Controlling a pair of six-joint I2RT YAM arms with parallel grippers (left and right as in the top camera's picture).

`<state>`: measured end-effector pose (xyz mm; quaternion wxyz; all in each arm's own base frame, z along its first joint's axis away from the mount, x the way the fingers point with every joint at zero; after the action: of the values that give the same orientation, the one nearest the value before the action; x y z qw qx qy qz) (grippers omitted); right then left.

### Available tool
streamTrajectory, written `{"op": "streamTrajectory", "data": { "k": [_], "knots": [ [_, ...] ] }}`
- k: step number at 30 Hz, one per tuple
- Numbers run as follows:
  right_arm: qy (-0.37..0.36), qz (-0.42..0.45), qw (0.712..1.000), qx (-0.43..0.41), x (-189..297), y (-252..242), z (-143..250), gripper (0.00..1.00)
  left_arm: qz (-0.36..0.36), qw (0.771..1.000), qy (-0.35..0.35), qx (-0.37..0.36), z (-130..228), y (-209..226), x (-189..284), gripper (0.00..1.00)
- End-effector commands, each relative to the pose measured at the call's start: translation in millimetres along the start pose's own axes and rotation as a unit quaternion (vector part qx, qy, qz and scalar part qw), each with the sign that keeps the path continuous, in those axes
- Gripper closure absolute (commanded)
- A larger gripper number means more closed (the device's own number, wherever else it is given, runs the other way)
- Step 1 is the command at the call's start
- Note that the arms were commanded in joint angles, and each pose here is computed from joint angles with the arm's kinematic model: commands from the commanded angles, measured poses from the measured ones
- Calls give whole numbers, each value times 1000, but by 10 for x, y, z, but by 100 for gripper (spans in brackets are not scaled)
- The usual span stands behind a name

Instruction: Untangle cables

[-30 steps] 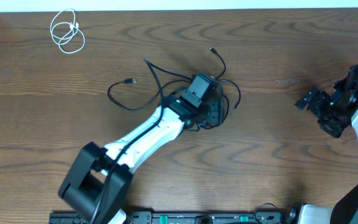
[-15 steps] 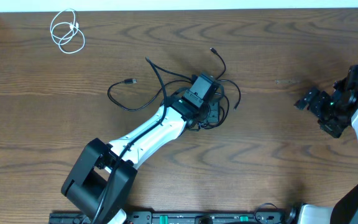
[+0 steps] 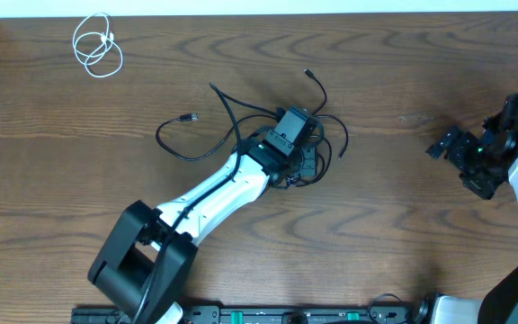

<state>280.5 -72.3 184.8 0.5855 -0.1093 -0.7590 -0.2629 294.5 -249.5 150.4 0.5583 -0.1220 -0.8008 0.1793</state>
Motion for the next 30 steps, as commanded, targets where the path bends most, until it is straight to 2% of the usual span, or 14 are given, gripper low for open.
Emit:
{"op": "streamTrajectory", "data": {
  "k": [1,5,7,9,13,20,22,24,28,30],
  "knots": [
    [-9,3,1000,7,43,-6,-12,1,40,998,-55,-7,-166,-179,408,93],
    [-9,3,1000,7,43,-6,-12,1,135,980,-144,0,-328,-438,1156,93],
    [-9,3,1000,7,43,-6,-12,1,209,954,-213,-6,-391,-571,1702,93],
    [-9,3,1000,6,43,-7,-13,1,275,919,-281,-12,-433,-658,2196,93],
    [-9,3,1000,7,43,-6,-12,1,382,832,-402,-22,-507,-709,3018,93],
    [-9,3,1000,7,43,-6,-12,1,463,690,-556,-27,-686,-568,3823,93],
    [-9,3,1000,7,43,-6,-12,1,466,673,-574,-26,-715,-524,3909,93],
    [-9,3,1000,7,43,-6,-12,1,460,671,-581,-23,-745,-487,3934,93],
    [-9,3,1000,6,43,-7,-13,1,438,687,-580,-14,-841,-419,3840,93],
    [-9,3,1000,7,43,-6,-12,1,464,699,-543,34,-893,-416,3742,93]
  ]
}}
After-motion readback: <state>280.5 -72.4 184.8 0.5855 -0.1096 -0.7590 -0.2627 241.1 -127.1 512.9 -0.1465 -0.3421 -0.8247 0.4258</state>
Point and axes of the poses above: each gripper's point midway between its finger pads, its own x axis back along the fingers, its own y axis along the line the jaws close on, z = x × y, the point moved 9 cm from there along x, back along the fingers, and after that the axes turned 9 degrees about x, right-handed, at the moved point
